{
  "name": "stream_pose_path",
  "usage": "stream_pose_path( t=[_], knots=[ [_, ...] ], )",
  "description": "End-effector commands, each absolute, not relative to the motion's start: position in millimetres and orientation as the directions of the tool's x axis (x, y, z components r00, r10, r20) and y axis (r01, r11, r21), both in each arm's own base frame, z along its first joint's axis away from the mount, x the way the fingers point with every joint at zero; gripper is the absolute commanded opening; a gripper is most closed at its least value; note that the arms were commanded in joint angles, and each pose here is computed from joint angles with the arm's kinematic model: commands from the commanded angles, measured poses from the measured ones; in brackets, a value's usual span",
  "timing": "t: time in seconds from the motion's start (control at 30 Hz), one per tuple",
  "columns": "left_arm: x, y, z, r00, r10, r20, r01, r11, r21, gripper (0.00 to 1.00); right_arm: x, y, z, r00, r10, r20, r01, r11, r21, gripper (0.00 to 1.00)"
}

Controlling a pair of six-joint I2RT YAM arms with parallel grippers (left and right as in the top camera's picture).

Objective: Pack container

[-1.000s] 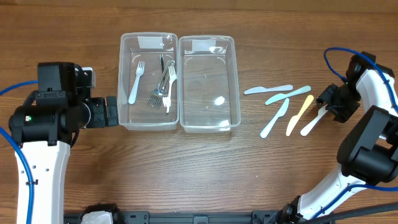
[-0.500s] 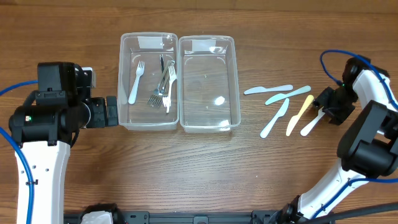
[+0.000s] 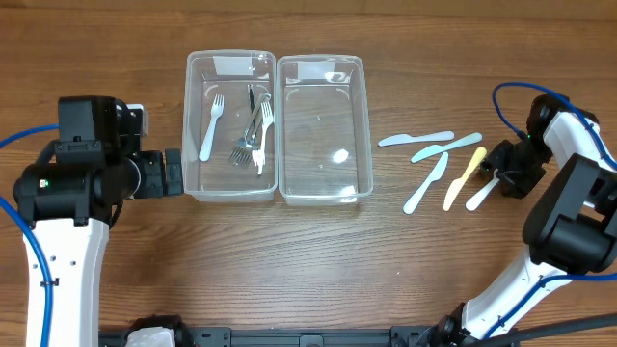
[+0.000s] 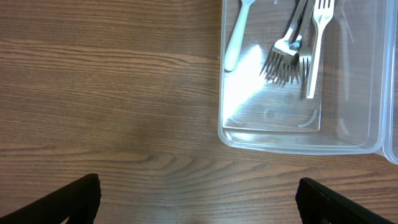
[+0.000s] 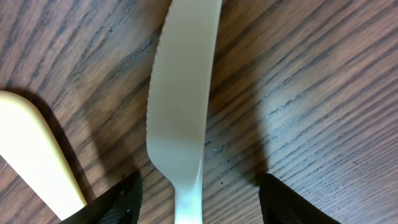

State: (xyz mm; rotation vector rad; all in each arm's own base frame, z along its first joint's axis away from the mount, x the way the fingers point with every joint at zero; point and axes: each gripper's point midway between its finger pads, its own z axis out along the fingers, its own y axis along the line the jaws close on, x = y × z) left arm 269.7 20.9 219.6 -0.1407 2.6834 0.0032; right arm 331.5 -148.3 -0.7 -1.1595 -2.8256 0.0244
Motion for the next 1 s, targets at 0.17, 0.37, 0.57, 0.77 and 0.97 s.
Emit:
stream_pose_path(
  t=[0.17, 0.37, 0.57, 0.77, 0.97],
  knots=[
    [269.2, 19.9, 218.3, -0.896, -0.08, -0.436, -0.08, 0.997, -0.018, 1.0, 309.8, -136.7, -23.2, -0.71, 0.69, 0.14, 0.69, 0.722, -0.056, 0.58],
    [269.2, 19.9, 218.3, -0.896, -0.08, -0.436, -0.08, 0.997, -0.018, 1.0, 309.7, -136.3, -23.1, -0.71, 0.69, 0.142, 0.69, 0.721, -0.054, 0.25],
    [269.2, 19.9, 218.3, -0.896, -0.08, -0.436, -0.08, 0.997, -0.018, 1.0, 309.8, -136.1, -23.2, -0.71, 0.69, 0.142, 0.691, 0.721, -0.053, 0.11],
    [269.2, 19.9, 218.3, -0.896, -0.08, -0.436, -0.08, 0.997, -0.018, 1.0, 310.0, -136.2, -23.2, -0.71, 0.69, 0.141, 0.69, 0.722, -0.053, 0.09],
    [269.1, 19.8, 218.2, -0.896, -0.079, -0.436, -0.08, 0.997, -0.018, 1.0, 310.0, -136.8, -22.8, -0.71, 0.69, 0.14, 0.69, 0.722, -0.055, 0.04]
  ],
)
